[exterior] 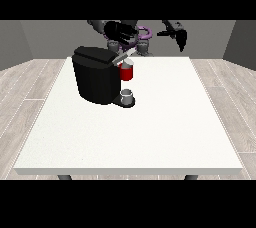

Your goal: Insert the coffee pod into the coffee machine and close the lid

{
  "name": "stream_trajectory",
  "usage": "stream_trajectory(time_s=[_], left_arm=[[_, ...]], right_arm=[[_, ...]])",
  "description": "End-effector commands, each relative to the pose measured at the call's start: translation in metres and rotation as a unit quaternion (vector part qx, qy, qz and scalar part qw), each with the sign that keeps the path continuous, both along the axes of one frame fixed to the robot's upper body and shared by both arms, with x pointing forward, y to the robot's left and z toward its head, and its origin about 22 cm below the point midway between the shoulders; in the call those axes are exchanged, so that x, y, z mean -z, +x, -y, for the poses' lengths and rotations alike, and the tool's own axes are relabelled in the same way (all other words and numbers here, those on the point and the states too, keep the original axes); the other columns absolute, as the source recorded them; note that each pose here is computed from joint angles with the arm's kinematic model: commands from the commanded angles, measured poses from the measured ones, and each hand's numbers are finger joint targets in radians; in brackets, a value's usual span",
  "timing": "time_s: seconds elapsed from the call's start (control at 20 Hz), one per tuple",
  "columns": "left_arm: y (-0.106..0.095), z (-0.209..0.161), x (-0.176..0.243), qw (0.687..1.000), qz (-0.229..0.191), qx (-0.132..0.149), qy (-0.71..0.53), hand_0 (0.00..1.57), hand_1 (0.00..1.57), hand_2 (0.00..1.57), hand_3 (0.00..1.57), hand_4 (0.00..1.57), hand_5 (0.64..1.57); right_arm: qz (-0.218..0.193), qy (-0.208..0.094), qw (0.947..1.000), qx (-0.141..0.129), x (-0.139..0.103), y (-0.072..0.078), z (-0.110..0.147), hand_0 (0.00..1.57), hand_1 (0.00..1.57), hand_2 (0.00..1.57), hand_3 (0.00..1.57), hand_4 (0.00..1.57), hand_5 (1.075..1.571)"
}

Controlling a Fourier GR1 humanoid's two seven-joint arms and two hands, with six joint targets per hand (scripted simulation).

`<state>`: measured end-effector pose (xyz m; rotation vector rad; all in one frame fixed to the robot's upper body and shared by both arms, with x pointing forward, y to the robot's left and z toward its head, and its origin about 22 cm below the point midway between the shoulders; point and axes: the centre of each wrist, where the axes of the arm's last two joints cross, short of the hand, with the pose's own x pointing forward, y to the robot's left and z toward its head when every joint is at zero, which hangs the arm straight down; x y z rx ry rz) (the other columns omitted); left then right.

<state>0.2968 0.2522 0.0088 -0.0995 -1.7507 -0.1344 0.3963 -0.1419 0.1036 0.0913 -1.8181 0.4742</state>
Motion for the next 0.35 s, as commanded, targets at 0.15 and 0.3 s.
stream_trajectory(time_s=[0.15, 0.3], left_arm=[[-0.004, 0.006, 0.016, 0.999, -0.034, -0.017, -0.01, 0.0, 0.0, 0.0, 0.0, 0.19, 1.571], [-0.024, -0.023, 0.029, 0.998, -0.057, -0.041, -0.009, 0.0, 0.0, 0.0, 0.0, 0.19, 1.571]], right_arm=[[-0.037, 0.097, 0.994, -0.033, 0.059, -0.05, -0.017, 0.0, 0.0, 0.0, 0.0, 0.29, 1.571], [-0.076, 0.107, 0.9914, 0.0, 0.096, -0.073, 0.006, 0.0, 0.0, 0.0, 0.0, 0.16, 1.571]])
